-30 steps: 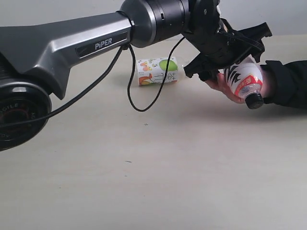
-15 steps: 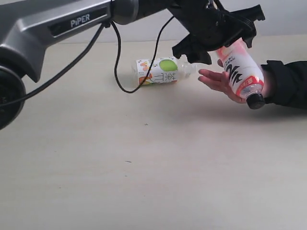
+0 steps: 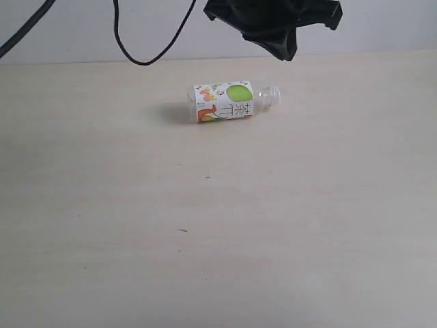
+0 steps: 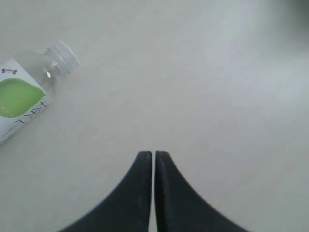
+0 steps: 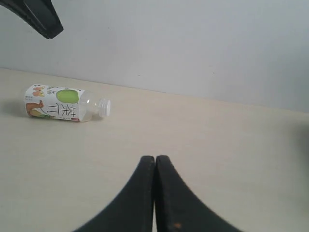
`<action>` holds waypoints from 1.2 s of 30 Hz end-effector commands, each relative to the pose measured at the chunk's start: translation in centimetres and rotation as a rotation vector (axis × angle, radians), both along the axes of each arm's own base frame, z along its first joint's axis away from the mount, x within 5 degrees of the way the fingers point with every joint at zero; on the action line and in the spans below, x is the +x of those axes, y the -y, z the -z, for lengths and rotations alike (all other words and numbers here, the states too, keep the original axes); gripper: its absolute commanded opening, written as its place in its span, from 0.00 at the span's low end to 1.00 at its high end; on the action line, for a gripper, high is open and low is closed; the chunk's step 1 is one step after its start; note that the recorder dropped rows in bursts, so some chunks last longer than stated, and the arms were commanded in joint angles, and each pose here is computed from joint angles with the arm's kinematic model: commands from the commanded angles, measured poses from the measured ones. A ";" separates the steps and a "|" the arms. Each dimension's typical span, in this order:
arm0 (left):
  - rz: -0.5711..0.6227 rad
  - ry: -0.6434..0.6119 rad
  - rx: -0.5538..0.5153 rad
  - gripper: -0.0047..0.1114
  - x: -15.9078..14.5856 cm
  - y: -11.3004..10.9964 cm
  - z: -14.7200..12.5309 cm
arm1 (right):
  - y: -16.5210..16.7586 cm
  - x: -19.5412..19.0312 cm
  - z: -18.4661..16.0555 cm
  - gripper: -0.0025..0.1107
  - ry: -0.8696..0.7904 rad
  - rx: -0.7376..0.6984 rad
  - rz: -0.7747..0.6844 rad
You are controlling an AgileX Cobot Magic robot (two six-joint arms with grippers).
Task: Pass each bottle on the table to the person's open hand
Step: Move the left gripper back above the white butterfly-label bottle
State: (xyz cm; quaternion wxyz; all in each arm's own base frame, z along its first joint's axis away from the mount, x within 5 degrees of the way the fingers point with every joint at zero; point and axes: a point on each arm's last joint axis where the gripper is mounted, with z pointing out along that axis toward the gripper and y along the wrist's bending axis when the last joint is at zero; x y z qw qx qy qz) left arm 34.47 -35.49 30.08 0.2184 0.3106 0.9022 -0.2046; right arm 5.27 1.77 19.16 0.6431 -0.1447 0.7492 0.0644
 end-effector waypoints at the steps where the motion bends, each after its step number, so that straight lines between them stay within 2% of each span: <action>1: 0.025 0.022 0.027 0.04 0.6 -1.2 -0.5 | 0.0 0.0 0.0 0.02 0.013 -0.002 0.005; 6: 0.064 0.020 0.074 0.04 1.6 -2.8 0.0 | 0.0 0.0 0.0 0.02 0.013 -0.002 0.005; 12: 0.071 0.013 -0.049 0.04 2.1 -4.4 2.0 | 0.0 0.0 0.0 0.02 0.013 -0.002 0.005; 15: 0.072 0.034 -0.058 0.04 1.2 -5.6 3.5 | 0.0 0.0 0.0 0.02 0.013 -0.002 0.005; 22: -0.011 0.183 -0.057 0.04 -2.0 -9.3 5.9 | 0.0 0.0 0.0 0.02 0.013 -0.002 0.005; 28: 0.002 0.284 -0.029 0.04 -4.6 -11.9 6.3 | 0.0 0.0 0.0 0.02 0.013 -0.002 0.005; 32: -0.025 0.378 -0.058 0.04 -5.1 -12.6 5.2 | 0.0 0.0 0.0 0.02 0.013 -0.002 0.005; 36: -0.030 0.402 -0.071 0.04 -5.4 -12.9 4.5 | 0.0 0.0 0.0 0.02 0.013 -0.002 0.005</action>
